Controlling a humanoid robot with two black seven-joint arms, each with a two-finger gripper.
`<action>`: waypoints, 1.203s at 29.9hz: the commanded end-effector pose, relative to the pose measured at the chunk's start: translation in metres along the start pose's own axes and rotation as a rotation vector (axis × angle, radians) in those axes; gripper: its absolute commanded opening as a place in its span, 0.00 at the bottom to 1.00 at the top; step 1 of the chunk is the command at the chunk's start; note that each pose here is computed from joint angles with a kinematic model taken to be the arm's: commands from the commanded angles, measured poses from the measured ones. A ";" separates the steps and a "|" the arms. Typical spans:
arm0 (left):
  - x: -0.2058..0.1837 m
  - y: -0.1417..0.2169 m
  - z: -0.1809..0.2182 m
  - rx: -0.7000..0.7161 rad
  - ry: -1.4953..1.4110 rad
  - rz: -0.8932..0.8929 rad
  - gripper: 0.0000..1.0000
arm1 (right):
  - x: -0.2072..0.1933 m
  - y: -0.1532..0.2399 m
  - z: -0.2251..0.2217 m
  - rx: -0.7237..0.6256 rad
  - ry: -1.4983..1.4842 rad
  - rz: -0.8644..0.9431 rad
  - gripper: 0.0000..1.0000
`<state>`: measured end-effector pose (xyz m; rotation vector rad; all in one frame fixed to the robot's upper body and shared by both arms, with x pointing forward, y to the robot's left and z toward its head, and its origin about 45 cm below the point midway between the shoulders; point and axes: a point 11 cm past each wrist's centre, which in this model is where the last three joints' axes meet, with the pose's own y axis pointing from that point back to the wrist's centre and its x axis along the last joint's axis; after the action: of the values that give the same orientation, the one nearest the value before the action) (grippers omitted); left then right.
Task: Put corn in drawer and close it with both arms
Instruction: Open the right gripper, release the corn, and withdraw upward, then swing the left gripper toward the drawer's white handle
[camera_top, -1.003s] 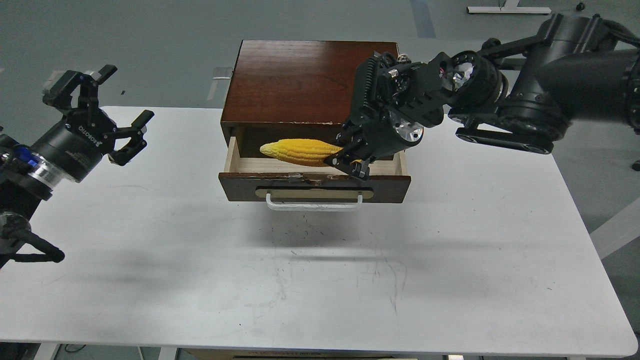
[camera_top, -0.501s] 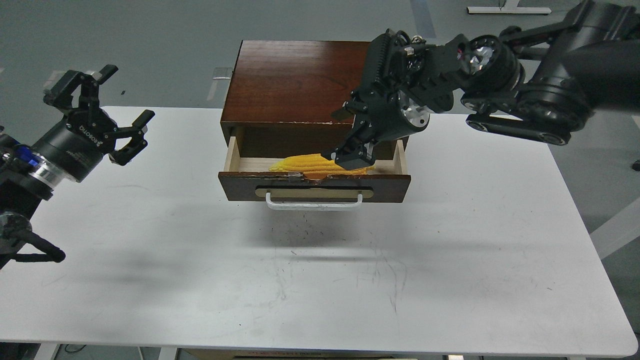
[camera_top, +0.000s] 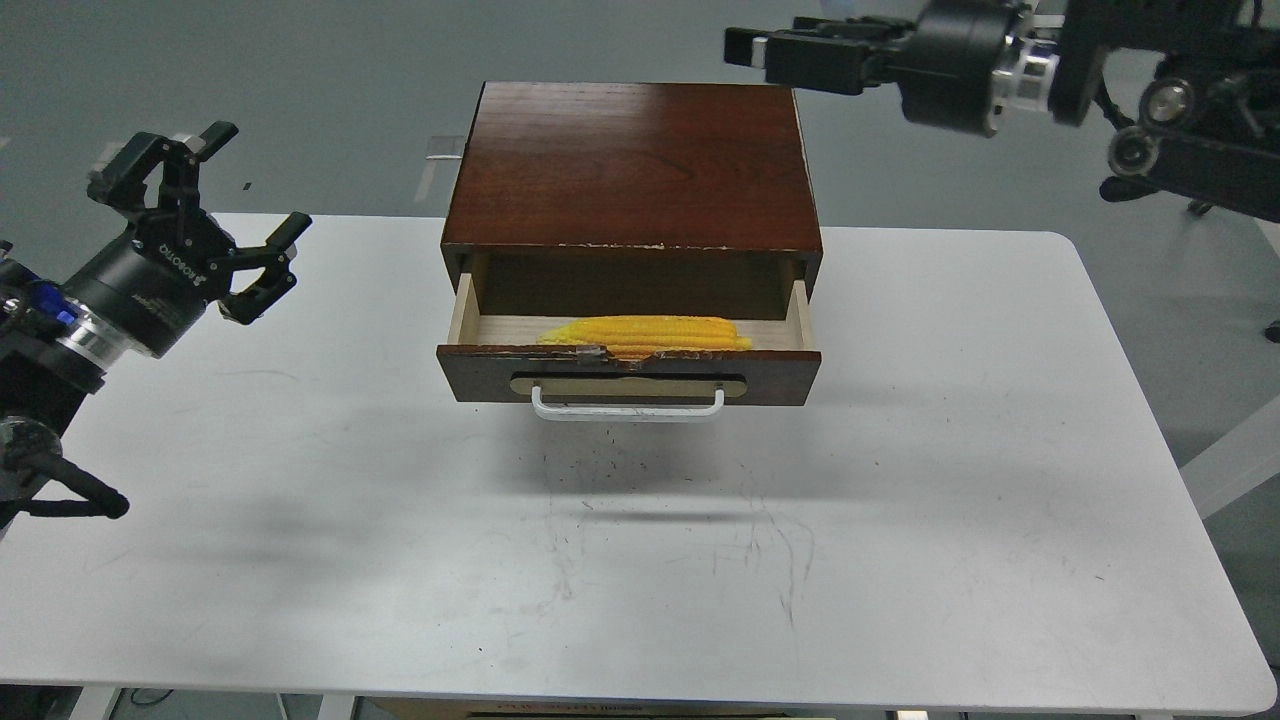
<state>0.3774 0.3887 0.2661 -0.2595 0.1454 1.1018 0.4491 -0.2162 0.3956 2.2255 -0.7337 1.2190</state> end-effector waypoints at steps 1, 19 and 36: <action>-0.001 -0.001 0.000 0.000 0.001 -0.003 1.00 | -0.007 0.031 0.044 -0.055 -0.298 0.194 0.99; -0.007 -0.003 -0.011 0.013 0.021 -0.014 1.00 | -0.145 0.100 0.163 -0.169 -1.282 0.529 0.99; -0.121 -0.065 0.094 -0.072 -0.562 -0.515 1.00 | -0.157 0.101 0.170 -0.195 -1.286 0.515 0.99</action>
<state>0.3950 0.3237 0.3790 -0.1006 -0.3057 0.7909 0.4105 -0.3627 0.1940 2.5342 -1.8376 -0.3451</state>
